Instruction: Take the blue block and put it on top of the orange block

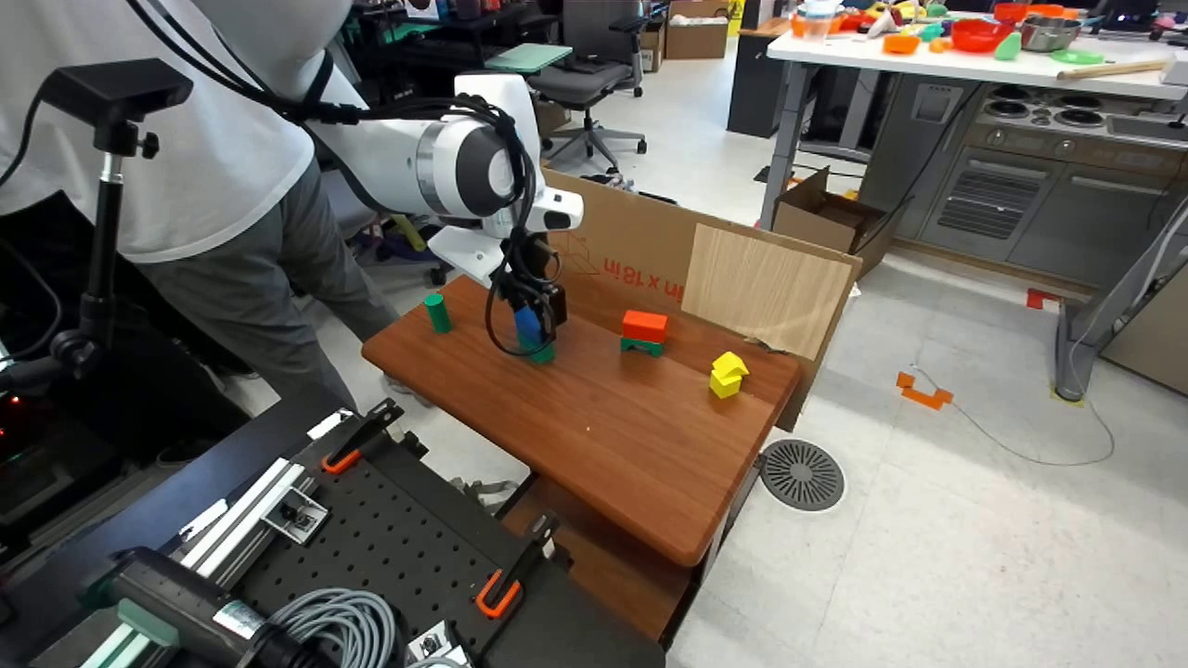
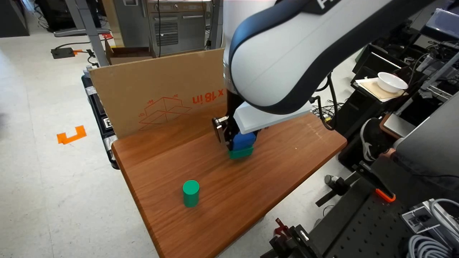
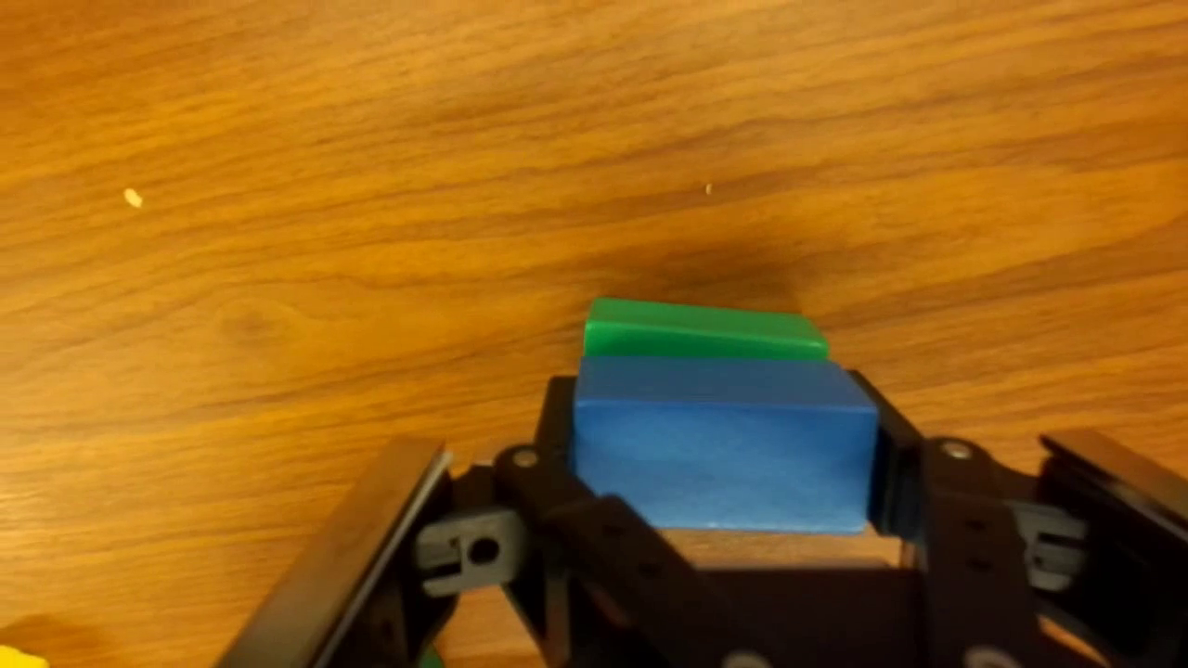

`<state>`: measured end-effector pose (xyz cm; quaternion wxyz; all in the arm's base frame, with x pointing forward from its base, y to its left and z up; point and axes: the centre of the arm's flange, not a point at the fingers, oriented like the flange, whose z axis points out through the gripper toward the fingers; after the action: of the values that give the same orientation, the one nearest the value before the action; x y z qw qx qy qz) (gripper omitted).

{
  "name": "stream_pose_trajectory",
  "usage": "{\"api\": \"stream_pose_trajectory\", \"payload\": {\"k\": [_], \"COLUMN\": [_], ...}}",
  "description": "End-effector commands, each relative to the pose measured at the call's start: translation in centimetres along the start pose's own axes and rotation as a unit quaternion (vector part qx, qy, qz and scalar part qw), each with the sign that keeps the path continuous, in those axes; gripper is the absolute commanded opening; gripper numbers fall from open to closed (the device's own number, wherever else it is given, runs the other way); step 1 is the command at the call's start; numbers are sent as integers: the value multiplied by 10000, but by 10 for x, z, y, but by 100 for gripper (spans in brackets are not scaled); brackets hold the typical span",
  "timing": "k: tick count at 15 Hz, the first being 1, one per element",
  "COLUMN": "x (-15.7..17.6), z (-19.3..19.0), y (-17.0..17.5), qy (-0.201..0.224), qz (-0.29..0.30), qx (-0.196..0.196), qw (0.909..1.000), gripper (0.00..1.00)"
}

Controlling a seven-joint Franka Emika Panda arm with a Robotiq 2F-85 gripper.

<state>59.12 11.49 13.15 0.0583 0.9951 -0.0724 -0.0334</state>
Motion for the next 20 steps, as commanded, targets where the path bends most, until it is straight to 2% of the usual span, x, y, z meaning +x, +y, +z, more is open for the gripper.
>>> {"api": "stream_pose_trajectory", "payload": {"k": [1, 7, 14, 20], "x": [3, 45, 89, 112], "z": [-20, -27, -35, -28], "y": [9, 31, 47, 50], "qy": [-171, -254, -104, -92], "qz": [-151, -250, -533, -717], "qx": [32, 34, -58, -118], "qw": [9997, 9994, 9985, 9973], "gripper": [42, 42, 42, 42]}}
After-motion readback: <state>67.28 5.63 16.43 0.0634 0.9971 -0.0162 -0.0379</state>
